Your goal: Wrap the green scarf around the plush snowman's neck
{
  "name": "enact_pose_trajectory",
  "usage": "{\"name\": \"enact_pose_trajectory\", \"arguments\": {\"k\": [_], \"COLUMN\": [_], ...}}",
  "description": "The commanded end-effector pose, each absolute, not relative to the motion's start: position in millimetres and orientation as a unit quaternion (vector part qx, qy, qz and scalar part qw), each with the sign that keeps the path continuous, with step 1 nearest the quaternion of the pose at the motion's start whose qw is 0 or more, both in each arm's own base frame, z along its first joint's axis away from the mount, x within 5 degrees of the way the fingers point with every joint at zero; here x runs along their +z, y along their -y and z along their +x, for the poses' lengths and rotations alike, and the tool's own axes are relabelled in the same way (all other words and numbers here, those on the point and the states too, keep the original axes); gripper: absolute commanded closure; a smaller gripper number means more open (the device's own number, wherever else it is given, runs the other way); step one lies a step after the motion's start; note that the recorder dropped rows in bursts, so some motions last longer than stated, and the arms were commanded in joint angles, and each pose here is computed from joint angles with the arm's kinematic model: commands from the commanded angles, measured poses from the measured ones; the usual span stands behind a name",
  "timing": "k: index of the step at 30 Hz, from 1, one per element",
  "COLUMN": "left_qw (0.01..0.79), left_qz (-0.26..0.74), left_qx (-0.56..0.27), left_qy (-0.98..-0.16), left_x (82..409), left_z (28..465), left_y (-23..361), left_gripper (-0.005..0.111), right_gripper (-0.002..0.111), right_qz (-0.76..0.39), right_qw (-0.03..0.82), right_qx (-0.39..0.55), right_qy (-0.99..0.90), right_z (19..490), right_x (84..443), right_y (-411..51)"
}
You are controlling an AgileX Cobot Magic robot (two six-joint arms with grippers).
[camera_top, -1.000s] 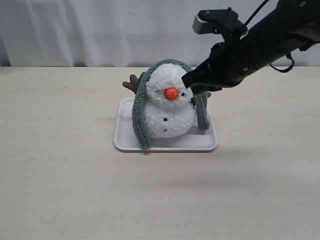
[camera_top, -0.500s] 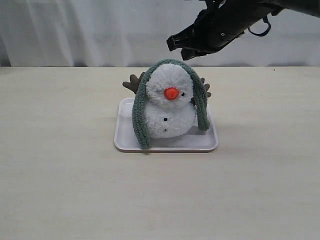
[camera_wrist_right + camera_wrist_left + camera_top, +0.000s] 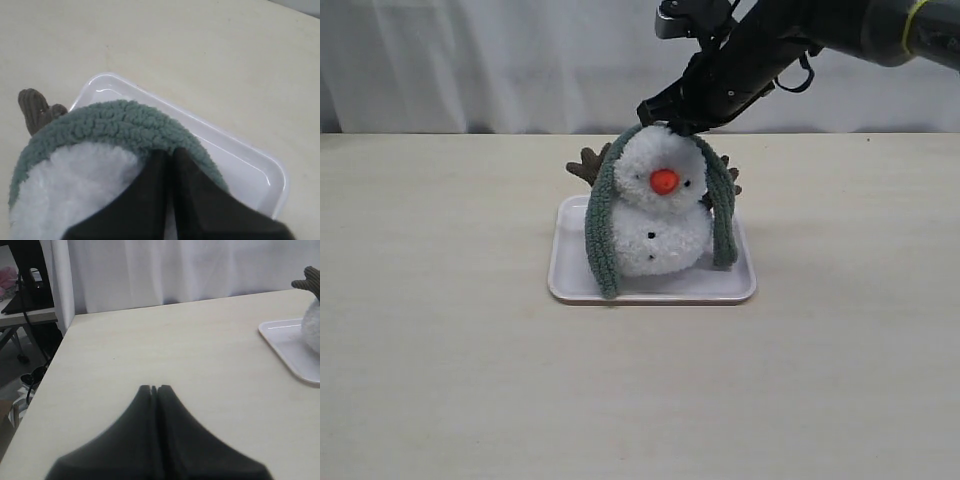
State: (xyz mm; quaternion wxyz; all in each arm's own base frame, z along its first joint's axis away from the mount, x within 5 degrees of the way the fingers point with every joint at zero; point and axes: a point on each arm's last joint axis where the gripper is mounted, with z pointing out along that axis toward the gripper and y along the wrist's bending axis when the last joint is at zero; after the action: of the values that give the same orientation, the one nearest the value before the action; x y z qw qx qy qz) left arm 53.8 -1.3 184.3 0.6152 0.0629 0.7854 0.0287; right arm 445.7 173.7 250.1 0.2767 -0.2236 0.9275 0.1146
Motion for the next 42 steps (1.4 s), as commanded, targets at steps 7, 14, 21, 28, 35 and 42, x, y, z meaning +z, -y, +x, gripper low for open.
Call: {"name": "enact_pose_trajectory", "arguments": {"k": [7, 14, 21, 28, 35, 42], "left_qw": [0.619, 0.619, 0.619, 0.619, 0.619, 0.619], "left_qz": [0.062, 0.062, 0.062, 0.062, 0.062, 0.062], "left_qx": [0.028, 0.028, 0.028, 0.028, 0.028, 0.028], "left_qy": [-0.783, -0.783, -0.783, -0.783, -0.783, -0.783], "left_x": [184.1, 184.1, 184.1, 184.1, 184.1, 184.1], "left_z": [53.9, 53.9, 53.9, 53.9, 53.9, 53.9], "left_y": [1.4, 1.4, 1.4, 1.4, 1.4, 1.4], "left_gripper": [0.107, 0.107, 0.107, 0.107, 0.107, 0.107], "right_gripper": [0.104, 0.104, 0.104, 0.103, 0.075, 0.059], "right_qz": [-0.234, -0.249, -0.238, -0.230, -0.233, -0.213], "right_qw": [0.241, 0.212, 0.214, 0.240, 0.194, 0.186], "right_qx": [0.098, 0.096, 0.098, 0.106, 0.056, 0.059], "right_qy": [-0.937, -0.940, -0.942, -0.937, -0.951, -0.957], "right_z": [450.7, 446.0, 446.5, 437.4, 411.5, 375.1], "right_x": [224.6, 221.4, 222.4, 259.4, 288.1, 248.4], "right_y": [-171.3, -170.3, -170.5, -167.8, -142.8, -119.7]}}
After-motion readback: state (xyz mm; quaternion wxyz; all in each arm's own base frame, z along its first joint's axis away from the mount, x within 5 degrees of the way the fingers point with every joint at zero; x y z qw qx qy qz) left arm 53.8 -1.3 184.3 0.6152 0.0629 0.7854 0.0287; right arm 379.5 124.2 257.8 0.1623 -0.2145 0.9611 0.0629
